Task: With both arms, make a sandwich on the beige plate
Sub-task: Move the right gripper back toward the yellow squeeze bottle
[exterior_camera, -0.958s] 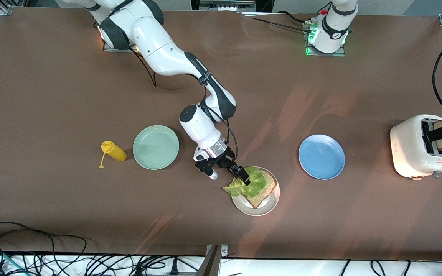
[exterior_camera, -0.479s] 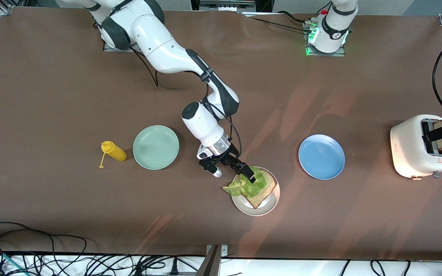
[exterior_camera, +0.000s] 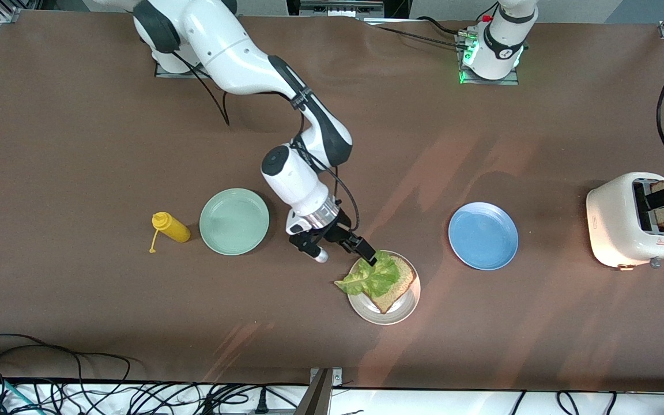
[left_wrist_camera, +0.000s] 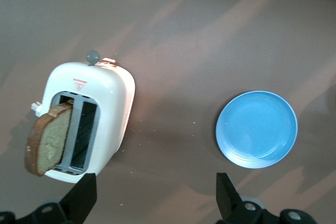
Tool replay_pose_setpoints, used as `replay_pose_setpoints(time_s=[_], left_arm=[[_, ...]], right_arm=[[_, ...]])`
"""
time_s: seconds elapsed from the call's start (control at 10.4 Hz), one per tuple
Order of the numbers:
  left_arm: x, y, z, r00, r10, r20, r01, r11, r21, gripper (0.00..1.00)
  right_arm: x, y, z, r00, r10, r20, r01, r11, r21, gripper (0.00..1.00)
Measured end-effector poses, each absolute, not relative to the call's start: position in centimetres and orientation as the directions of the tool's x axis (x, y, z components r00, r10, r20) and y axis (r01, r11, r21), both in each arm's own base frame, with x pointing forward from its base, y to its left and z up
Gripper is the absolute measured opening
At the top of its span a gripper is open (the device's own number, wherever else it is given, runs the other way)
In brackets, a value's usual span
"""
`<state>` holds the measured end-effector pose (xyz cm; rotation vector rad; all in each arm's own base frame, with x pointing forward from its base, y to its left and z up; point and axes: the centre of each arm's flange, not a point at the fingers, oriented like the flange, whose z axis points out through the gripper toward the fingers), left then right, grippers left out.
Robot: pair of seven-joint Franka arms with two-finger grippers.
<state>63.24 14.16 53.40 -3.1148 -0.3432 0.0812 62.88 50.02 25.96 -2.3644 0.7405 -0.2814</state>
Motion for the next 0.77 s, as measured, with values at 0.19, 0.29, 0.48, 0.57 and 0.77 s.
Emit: replay_pose_setpoints(time_s=[0.19, 0.29, 0.48, 0.57, 0.77], left_arm=[[62.5, 17.2, 53.2, 0.978, 0.201, -0.054, 0.198, -0.979, -0.053, 1.0], [62.4, 18.0, 53.0, 0.98, 0.19, -0.059, 0.185, -0.979, -0.085, 1.0], [62.3, 18.9, 52.0, 0.98, 0.185, -0.077, 0.174, -0.976, -0.13, 1.0], [62.1, 20.0, 51.2, 0.982, 0.166, -0.095, 0.153, -0.98, -0.131, 1.0], [61.6, 23.2, 48.8, 0.982, 0.125, -0.139, 0.111, -0.988, -0.103, 1.0]], right_arm=[[62.5, 45.5, 29.0, 0.882, -0.472, -0.001, -0.393, -0.735, -0.553, 1.0], [62.3, 42.8, 30.7, 0.904, -0.426, -0.016, -0.37, -0.765, -0.527, 1.0], [61.8, 37.5, 33.8, 0.937, -0.347, -0.043, -0.322, -0.807, -0.495, 1.0], [61.6, 34.5, 35.2, 0.95, -0.307, -0.052, -0.293, -0.825, -0.484, 1.0], [60.9, 28.1, 38.3, 0.976, -0.211, -0.059, -0.216, -0.885, -0.413, 1.0]])
